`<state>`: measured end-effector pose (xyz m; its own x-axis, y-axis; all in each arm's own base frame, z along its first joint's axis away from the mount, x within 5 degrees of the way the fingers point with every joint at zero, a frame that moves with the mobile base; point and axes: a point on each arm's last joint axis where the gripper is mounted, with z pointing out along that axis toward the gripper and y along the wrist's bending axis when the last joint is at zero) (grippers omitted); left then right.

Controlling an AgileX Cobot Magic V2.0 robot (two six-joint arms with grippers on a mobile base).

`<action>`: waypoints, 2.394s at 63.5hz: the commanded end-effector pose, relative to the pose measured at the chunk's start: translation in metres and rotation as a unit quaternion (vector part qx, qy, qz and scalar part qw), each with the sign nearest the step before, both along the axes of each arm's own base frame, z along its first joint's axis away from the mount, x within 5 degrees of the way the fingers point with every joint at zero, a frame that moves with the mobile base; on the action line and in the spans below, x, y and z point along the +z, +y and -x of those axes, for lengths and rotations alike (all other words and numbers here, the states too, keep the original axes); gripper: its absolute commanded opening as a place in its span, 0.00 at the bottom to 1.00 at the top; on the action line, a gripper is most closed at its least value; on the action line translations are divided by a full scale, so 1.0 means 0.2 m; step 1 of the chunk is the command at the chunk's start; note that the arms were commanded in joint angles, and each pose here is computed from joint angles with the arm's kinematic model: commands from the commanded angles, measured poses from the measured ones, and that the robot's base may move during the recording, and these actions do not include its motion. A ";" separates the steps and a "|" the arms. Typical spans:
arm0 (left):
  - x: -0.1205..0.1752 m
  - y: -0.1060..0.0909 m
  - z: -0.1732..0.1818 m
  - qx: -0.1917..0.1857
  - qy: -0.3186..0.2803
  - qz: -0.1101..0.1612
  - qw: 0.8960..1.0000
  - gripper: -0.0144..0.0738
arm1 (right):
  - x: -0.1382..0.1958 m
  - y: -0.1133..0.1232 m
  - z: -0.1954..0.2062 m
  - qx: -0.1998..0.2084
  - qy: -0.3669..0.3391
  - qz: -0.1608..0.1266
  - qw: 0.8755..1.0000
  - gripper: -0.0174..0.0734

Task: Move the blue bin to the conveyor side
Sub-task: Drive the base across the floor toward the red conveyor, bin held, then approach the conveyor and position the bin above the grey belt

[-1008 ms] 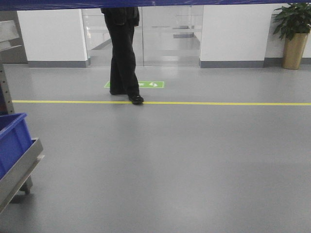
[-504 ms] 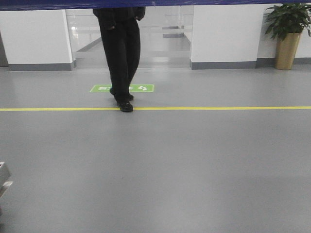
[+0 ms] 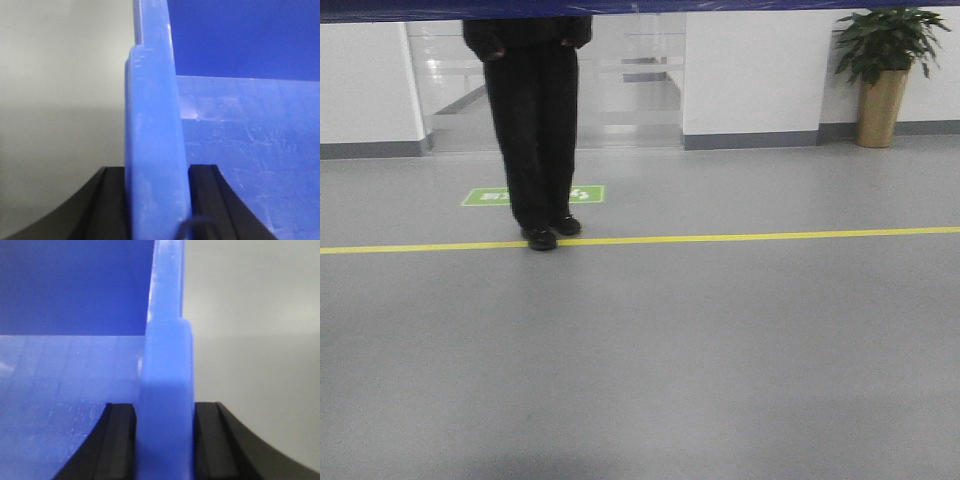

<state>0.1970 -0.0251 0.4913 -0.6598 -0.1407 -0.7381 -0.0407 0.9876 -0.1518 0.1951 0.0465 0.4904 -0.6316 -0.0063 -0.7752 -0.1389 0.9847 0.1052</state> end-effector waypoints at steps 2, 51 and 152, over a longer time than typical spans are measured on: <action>0.07 0.02 0.02 0.006 -0.066 -0.011 0.998 0.14 | 0.08 -0.03 0.01 -0.012 -0.074 0.017 0.997 0.10; 0.08 0.02 0.02 0.009 -0.078 -0.016 0.997 0.14 | 0.08 -0.03 0.01 -0.012 -0.075 0.017 0.997 0.10; 0.09 0.02 0.01 0.011 -0.084 -0.018 0.996 0.14 | 0.08 -0.03 0.01 -0.012 -0.075 0.017 0.997 0.10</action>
